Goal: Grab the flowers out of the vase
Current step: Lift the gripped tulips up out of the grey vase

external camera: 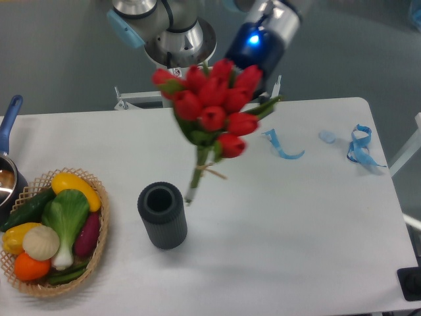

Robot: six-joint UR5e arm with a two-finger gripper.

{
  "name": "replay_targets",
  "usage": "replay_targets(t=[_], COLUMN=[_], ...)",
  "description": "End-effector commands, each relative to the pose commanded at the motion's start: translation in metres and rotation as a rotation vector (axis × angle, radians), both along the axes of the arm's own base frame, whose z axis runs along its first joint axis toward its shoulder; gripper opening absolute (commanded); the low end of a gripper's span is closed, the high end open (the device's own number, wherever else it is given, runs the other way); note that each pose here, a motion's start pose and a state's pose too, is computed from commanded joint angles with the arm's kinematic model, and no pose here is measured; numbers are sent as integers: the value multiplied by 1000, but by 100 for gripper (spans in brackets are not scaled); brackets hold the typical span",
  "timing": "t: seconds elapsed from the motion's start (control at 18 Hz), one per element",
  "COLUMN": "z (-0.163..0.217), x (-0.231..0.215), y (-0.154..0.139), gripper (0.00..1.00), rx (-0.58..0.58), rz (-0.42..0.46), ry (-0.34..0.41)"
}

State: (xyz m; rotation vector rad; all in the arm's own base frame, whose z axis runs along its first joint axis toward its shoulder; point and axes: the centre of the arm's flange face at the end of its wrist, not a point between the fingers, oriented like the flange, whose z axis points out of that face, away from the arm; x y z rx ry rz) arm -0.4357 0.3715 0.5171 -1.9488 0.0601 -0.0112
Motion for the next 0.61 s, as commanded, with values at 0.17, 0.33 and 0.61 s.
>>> replay_targets(t=[0.17, 0.33, 0.61], z=[-32, -50, -54], x=[-32, -42, -40], y=[9, 8, 9], gripper=[30, 30, 30], rx=[-35, -104, -129], rz=[-27, -20, -14], ry=[61, 119, 118])
